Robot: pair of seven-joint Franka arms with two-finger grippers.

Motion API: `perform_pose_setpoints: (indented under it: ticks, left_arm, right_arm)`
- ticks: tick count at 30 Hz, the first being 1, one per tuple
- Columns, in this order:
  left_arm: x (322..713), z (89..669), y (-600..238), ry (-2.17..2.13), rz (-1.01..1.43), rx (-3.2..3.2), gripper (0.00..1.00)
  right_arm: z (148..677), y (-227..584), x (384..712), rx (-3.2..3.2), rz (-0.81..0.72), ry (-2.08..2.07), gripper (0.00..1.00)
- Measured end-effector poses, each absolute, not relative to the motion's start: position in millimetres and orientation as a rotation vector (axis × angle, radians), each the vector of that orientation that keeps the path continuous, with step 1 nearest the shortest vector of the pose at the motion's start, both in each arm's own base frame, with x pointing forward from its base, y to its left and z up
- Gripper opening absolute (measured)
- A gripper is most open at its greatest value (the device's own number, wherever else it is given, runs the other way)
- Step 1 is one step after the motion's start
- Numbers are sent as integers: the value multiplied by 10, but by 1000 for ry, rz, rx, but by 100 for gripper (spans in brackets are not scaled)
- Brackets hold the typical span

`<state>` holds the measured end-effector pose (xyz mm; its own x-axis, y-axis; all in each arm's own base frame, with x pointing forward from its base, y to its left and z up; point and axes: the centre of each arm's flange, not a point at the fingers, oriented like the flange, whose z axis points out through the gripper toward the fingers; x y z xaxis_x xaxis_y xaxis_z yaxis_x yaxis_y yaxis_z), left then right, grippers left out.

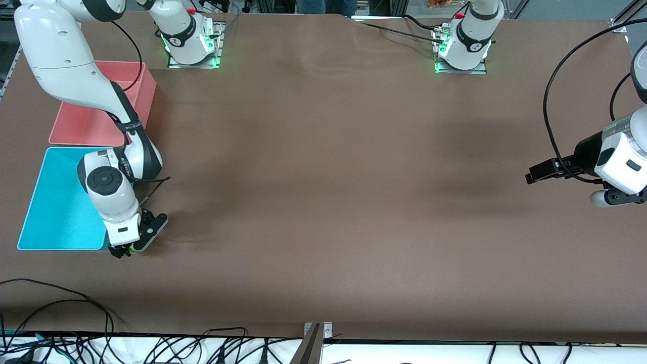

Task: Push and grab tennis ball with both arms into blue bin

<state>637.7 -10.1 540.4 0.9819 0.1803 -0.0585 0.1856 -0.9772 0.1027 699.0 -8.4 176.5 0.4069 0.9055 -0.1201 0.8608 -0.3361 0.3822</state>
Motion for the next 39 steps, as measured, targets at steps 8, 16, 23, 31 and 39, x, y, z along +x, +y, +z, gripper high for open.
perform_pose_setpoints:
  ticks: [8, 16, 23, 31, 39]
  left_arm:
    - [6377, 5404, -99, 280, -74, 3020, 100]
    - [6378, 5403, -98, 281, -74, 3020, 100]
    - [6378, 5403, -98, 281, -74, 3020, 100]
    - [6378, 5403, -97, 281, -74, 3020, 100]
    - [6378, 5403, -97, 281, -74, 3020, 100]
  right_arm:
    - [1794, -78, 7016, 2240, 160, 1567, 66]
    - [1900, -73, 7093, 2223, 185, 1563, 66]
    - [1949, -13, 7122, 2219, 187, 1566, 66]
    - [2123, 100, 7225, 2300, 91, 1512, 66]
    - [2338, 340, 7301, 2441, -17, 1348, 66]
